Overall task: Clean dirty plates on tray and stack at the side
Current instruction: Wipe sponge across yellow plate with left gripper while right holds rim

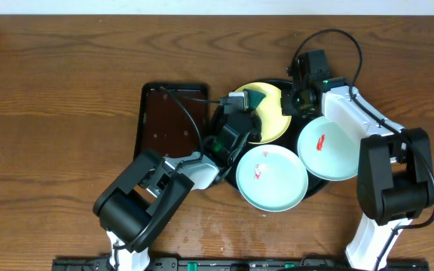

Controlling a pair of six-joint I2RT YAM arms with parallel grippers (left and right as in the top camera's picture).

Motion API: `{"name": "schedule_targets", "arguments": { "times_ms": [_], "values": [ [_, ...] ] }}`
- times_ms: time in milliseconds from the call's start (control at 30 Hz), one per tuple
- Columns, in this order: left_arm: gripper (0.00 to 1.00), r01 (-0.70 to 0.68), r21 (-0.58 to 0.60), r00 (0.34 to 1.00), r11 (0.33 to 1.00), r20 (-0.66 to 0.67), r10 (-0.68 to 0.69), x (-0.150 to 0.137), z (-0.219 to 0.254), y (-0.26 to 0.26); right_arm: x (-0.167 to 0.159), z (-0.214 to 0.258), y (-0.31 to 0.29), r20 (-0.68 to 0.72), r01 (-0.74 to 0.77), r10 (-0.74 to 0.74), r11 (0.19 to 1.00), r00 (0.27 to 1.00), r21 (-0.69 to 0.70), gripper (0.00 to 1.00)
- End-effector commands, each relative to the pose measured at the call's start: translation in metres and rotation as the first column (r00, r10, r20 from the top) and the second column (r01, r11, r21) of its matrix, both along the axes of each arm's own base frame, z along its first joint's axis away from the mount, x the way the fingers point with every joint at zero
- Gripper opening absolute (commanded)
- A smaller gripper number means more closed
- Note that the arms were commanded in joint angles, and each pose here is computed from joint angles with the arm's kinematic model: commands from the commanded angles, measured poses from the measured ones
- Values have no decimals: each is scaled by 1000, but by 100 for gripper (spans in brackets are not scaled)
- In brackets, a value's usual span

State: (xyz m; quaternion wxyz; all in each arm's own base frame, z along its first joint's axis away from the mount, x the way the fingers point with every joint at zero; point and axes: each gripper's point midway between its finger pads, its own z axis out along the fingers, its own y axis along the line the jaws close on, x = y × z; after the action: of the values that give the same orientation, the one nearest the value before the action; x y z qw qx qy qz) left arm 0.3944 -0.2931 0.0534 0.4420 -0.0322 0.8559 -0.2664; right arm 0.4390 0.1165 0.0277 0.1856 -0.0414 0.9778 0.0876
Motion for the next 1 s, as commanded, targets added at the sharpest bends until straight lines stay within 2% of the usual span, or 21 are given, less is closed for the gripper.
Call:
{"name": "schedule_targets", "arguments": {
  "times_ms": [0, 400, 767, 967],
  "values": [
    [7, -43, -24, 998, 999, -44, 42, -4, -7, 2, 1, 0, -3, -1, 13, -13, 1000, 1000, 7, 1],
    [7, -56, 37, 997, 998, -58, 58, -7, -27, 6, 1, 0, -3, -1, 13, -13, 1000, 1000, 7, 1],
    [7, -50, 262, 996, 964, 84, 28, 4, -21, 23, 1, 0, -3, -1, 13, -13, 1000, 1000, 7, 1],
    [8, -55, 332, 991, 942, 137, 9, 15, -16, 35, 1, 0, -3, -1, 13, -13, 1000, 1000, 7, 1]
  ]
}}
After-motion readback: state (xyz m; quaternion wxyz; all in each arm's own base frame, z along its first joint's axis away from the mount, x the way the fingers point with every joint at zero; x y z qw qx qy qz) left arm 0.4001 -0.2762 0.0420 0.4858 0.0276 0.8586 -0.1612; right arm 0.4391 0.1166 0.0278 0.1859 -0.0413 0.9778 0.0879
